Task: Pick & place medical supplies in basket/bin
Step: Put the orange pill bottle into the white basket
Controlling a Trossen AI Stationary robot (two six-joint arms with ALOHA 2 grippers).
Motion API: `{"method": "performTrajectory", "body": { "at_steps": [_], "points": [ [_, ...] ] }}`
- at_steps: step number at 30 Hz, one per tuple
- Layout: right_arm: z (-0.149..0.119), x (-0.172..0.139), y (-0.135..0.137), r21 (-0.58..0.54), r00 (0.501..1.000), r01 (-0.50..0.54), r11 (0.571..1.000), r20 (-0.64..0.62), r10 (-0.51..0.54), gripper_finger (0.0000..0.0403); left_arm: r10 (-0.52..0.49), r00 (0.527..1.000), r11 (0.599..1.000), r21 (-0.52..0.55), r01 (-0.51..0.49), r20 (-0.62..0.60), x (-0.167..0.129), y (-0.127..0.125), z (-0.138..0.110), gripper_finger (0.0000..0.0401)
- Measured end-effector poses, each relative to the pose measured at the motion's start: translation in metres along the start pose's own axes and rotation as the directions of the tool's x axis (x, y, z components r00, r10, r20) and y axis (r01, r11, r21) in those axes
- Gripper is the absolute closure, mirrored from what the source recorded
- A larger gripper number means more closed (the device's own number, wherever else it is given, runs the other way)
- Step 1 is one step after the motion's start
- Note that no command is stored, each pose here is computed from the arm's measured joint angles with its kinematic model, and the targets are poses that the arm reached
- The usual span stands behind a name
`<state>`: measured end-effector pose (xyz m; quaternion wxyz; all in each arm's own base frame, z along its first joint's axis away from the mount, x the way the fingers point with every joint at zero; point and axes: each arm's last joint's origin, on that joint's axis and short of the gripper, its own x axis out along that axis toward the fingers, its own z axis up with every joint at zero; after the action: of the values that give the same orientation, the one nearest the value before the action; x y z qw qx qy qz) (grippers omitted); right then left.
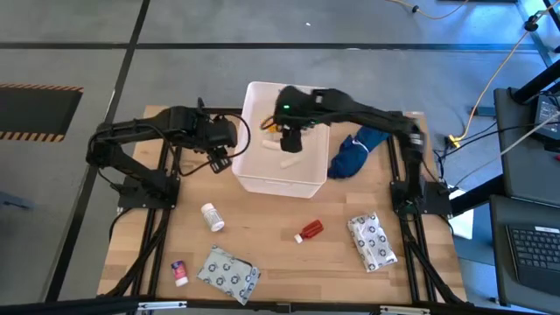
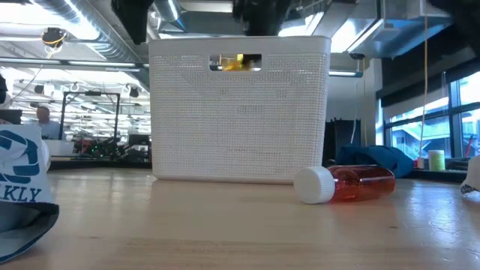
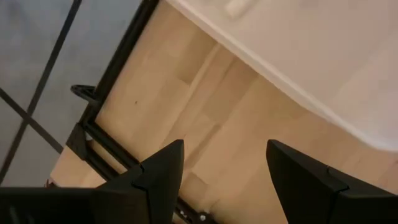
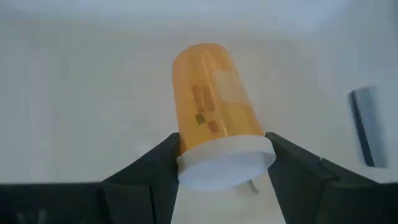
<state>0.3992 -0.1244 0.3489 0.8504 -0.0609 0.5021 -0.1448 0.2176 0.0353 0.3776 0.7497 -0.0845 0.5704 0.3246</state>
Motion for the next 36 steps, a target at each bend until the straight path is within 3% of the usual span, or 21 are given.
{"method": "performTrajectory", "body": {
  "at_steps": [4, 10, 16, 36],
  "points": [
    [-0.008, 0.047, -0.010, -0.031, 0.971, -0.042, 0.999, -0.236, 0.034, 0.0196, 0.006, 1.000, 1.000, 0.030, -0.005, -0.010, 0.003, -0.001, -0.001, 0.0180],
    [-0.029, 0.096, -0.013, -0.031, 0.855, -0.119, 0.992, -0.511, 0.087, 0.0196, 0.015, 1.000, 0.998, 0.058, -0.014, -0.006, 0.003, -0.001, -0.001, 0.0180],
    [-0.041, 0.120, -0.012, -0.016, 0.793, -0.142, 0.990, -0.600, 0.104, 0.0196, 0.028, 1.000, 0.998, 0.059, -0.028, 0.001, 0.003, 0.000, -0.001, 0.0180],
    [-0.044, 0.133, -0.010, -0.019, 0.783, -0.147, 0.989, -0.613, 0.105, 0.0190, 0.003, 0.998, 0.996, 0.090, -0.009, 0.058, 0.003, -0.003, 0.005, 0.0180]
  ]
}}
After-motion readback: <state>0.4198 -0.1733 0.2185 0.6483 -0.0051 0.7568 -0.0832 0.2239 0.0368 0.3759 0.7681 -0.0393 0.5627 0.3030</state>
